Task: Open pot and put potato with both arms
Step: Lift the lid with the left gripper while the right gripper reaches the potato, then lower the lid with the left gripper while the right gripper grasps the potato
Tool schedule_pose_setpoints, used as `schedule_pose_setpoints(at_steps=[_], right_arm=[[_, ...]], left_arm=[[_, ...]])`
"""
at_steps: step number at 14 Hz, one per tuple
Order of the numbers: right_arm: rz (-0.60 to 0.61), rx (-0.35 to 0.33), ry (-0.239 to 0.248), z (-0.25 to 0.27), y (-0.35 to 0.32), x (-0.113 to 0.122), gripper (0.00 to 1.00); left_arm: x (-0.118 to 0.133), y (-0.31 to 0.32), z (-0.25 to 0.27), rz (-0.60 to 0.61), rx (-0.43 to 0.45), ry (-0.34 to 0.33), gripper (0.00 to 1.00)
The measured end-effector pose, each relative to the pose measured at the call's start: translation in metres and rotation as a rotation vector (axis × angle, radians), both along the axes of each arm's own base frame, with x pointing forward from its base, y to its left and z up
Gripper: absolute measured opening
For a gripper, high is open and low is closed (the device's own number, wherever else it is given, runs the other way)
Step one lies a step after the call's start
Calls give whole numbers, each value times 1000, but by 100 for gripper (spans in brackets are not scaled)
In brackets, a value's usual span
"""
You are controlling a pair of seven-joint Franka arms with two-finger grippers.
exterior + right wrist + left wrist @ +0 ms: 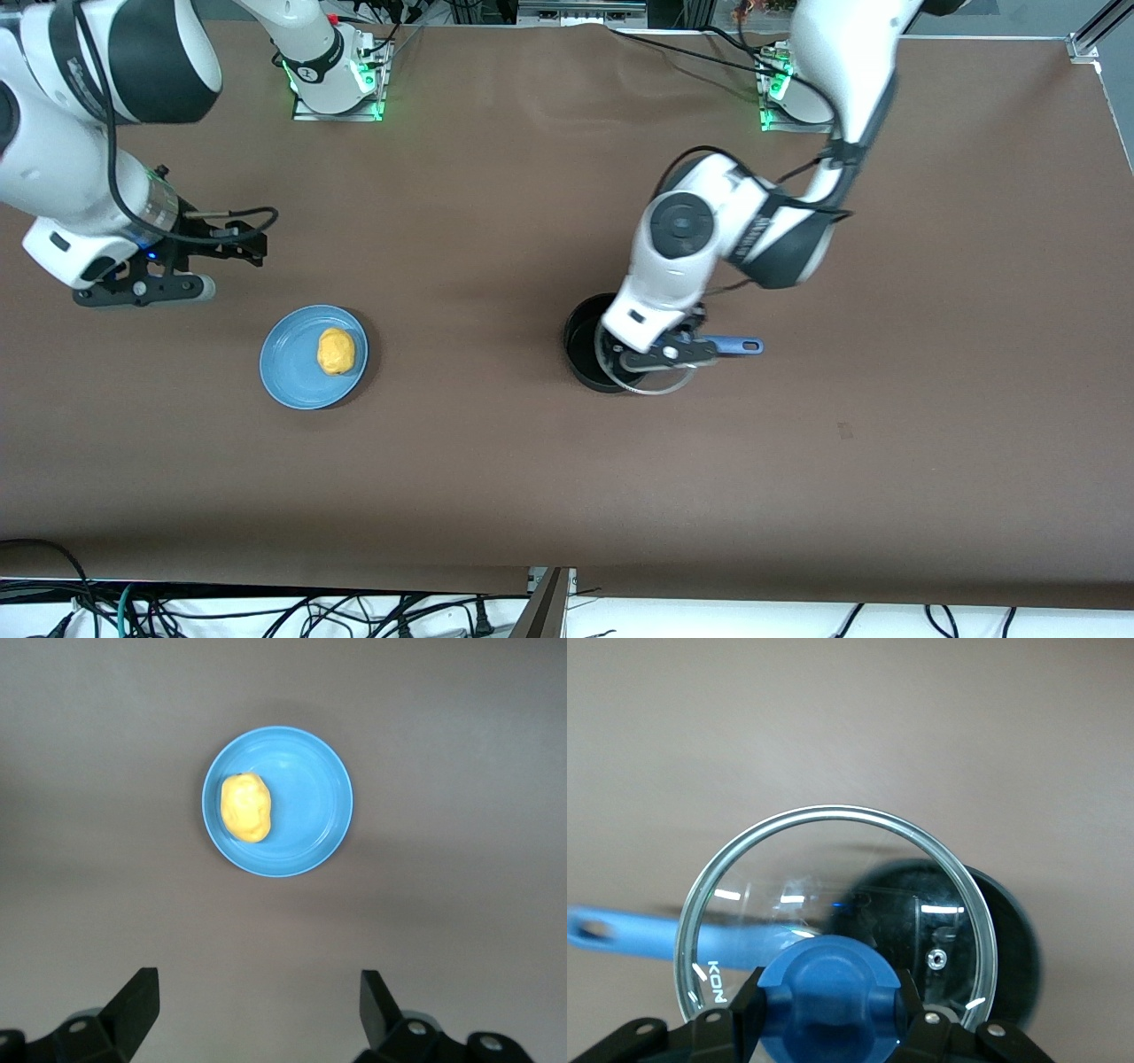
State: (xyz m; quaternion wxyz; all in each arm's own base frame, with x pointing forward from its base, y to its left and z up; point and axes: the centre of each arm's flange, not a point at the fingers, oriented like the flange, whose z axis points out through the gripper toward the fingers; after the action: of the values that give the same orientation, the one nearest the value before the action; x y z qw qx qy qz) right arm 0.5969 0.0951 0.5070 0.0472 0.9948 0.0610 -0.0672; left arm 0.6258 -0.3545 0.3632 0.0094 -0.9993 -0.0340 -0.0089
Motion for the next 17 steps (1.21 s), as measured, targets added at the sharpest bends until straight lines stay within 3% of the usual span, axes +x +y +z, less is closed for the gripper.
schedule_pose_setpoints(at_steps=[4, 7, 11, 17], right_arm=[[-18, -22, 97, -63, -19, 17, 100], [-31, -12, 109, -131, -44, 36, 100], [-20, 0, 121, -231, -45, 19, 99], [-23, 47, 118, -278, -29, 11, 97]], left_arm=[[52, 151, 23, -167, -18, 59, 60], [70, 276, 8, -283, -54, 106, 60], [52, 430, -28, -461, -101, 149, 60], [2, 572, -102, -633, -100, 169, 60]])
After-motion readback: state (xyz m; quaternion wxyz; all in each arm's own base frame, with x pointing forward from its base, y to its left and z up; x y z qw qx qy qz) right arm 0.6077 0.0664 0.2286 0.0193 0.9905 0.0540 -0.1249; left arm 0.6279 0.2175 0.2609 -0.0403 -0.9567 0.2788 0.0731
